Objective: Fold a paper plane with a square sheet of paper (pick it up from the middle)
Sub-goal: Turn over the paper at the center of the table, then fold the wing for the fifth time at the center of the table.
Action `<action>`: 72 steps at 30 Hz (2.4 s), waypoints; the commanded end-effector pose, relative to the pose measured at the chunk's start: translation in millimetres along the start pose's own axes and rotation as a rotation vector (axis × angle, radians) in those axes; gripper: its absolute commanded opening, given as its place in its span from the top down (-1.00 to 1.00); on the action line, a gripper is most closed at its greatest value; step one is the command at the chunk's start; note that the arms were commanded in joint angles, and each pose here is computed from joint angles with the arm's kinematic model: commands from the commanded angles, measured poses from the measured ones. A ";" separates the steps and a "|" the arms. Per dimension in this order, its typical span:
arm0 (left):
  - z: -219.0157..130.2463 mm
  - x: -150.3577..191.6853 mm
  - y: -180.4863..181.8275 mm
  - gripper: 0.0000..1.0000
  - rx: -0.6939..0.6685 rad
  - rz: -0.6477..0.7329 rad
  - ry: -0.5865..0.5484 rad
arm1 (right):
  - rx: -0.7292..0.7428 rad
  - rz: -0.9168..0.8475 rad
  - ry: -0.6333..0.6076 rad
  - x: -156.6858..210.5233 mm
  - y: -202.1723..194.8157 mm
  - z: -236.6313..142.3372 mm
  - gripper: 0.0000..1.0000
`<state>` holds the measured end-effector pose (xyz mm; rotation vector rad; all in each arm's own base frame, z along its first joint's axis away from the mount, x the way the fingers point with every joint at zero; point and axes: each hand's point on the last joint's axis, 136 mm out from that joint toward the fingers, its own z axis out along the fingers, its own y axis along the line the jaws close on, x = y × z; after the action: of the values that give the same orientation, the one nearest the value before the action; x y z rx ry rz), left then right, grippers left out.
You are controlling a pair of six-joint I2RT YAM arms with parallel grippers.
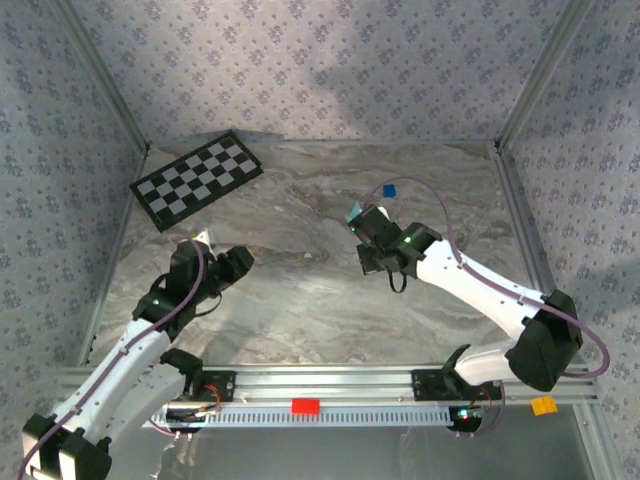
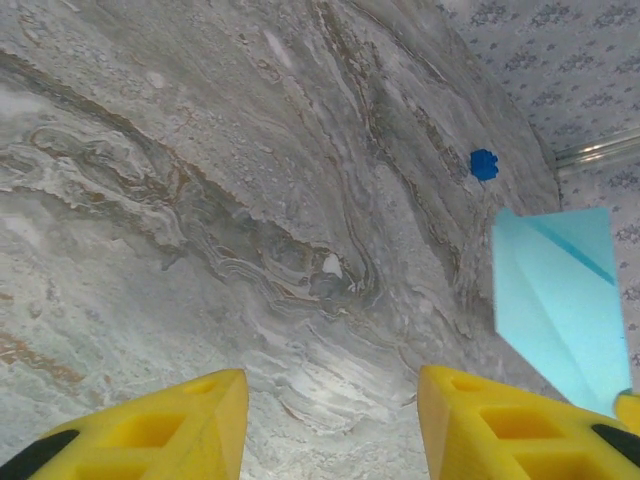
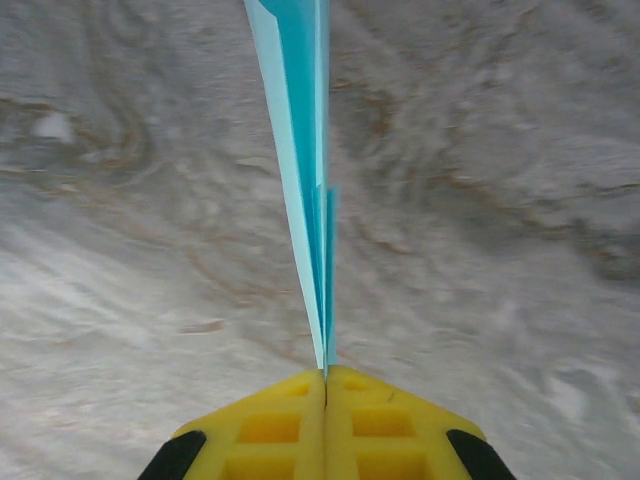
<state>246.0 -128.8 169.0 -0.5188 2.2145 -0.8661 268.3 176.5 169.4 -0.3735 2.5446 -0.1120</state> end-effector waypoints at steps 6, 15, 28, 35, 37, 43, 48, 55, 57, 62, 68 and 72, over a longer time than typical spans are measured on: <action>-6.0 -2.3 13.9 -0.05 -0.040 -0.003 -0.019 | 0.330 -0.195 -0.012 -6.6 -32.5 -12.9 1.00; -9.6 -5.5 14.6 -0.07 -0.058 -0.021 -0.015 | 0.324 -0.341 0.074 14.2 11.4 15.6 1.00; -17.0 -9.9 25.4 -0.07 -0.095 -0.046 -0.039 | -0.042 -0.353 0.220 55.9 126.1 49.8 0.62; -14.0 -7.3 24.4 -0.08 -0.075 -0.066 -0.023 | -0.440 -0.041 0.106 26.9 138.3 23.6 -0.07; -11.6 -4.0 24.5 -0.07 -0.066 -0.069 -0.009 | -0.518 0.083 0.117 26.0 121.5 31.1 0.00; -1.4 2.6 19.0 0.04 -0.028 -0.081 0.039 | -0.800 0.395 0.210 25.5 108.1 58.2 0.66; 5.4 8.7 18.7 0.17 -0.022 -0.086 0.079 | -0.774 0.418 0.318 40.8 113.5 83.9 0.84; 10.7 16.1 17.3 0.31 -0.001 -0.099 0.119 | -0.731 0.499 0.417 61.7 124.0 115.5 0.85; 12.1 16.8 16.4 0.35 0.007 -0.103 0.122 | -0.706 0.530 0.430 66.7 125.9 120.4 0.83; 23.7 21.9 8.3 0.47 0.056 -0.131 0.167 | -0.618 0.660 0.461 80.2 131.7 127.9 0.82; 45.6 27.9 -4.3 0.56 0.092 -0.158 0.236 | -0.686 0.862 0.426 78.5 164.4 121.1 0.76; 61.5 38.4 -13.8 0.61 0.074 -0.124 0.309 | -0.824 0.868 0.304 48.7 182.0 95.8 0.63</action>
<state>253.3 -166.2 104.5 -0.6144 2.4700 -1.0708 232.3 329.2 24.7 0.4037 2.7776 1.2295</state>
